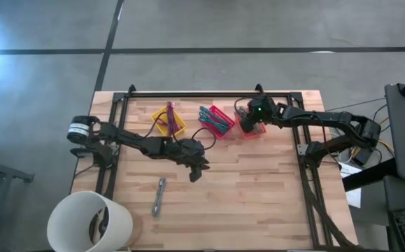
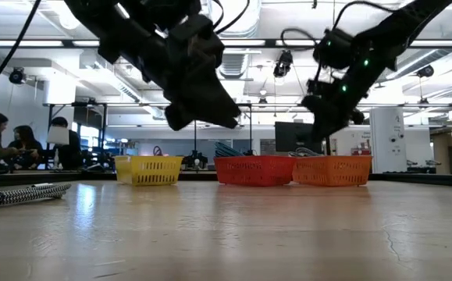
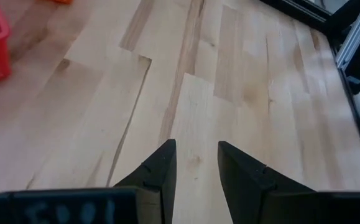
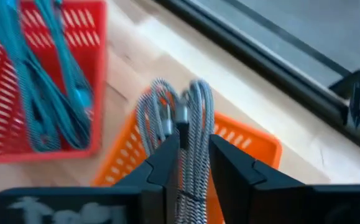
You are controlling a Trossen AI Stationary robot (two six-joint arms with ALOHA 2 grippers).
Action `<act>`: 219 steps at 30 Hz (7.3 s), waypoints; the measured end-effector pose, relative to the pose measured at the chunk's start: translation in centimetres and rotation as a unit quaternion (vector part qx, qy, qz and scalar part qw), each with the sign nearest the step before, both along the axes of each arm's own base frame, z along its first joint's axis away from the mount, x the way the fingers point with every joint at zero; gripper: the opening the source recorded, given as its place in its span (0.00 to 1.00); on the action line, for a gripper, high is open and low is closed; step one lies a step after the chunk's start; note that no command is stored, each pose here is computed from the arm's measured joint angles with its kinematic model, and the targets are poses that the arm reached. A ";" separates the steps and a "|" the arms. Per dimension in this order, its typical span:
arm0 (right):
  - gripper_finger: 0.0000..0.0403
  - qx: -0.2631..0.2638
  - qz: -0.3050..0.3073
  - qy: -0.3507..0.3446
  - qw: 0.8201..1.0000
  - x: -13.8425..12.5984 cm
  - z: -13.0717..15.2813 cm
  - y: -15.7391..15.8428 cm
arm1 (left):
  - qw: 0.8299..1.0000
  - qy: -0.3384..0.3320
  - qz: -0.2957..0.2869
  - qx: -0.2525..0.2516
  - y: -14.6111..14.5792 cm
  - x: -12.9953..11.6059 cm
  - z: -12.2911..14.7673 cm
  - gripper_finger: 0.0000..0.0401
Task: Pick & Place USB Port
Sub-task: Put the black white USB cable into the orange bin, then return to Home Position
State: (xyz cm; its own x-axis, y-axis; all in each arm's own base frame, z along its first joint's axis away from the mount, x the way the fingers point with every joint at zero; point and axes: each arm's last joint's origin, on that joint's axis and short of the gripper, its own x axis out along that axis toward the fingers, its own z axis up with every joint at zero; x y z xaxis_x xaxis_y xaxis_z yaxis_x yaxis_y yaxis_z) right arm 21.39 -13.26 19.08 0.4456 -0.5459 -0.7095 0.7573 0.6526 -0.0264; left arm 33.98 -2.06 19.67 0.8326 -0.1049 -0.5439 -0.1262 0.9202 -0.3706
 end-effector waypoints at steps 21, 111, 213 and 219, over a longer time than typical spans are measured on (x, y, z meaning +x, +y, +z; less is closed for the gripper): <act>0.26 0.009 0.197 -0.110 0.974 2.4 3.3 7.2 | 0.922 0.335 0.140 -0.131 -4.8 -9.7 -0.1 0.27; 0.24 0.032 0.516 -0.278 0.809 12.7 1.7 10.9 | 0.954 -0.201 0.096 0.201 -2.8 -3.7 5.4 0.00; 0.18 0.179 0.199 0.279 0.922 5.8 0.7 -3.0 | 0.963 -0.139 0.097 0.209 -2.6 -4.0 4.2 0.29; 0.25 0.136 0.168 0.296 0.931 5.7 1.6 -3.5 | 0.964 -0.136 0.099 0.204 -2.6 -4.0 4.1 0.29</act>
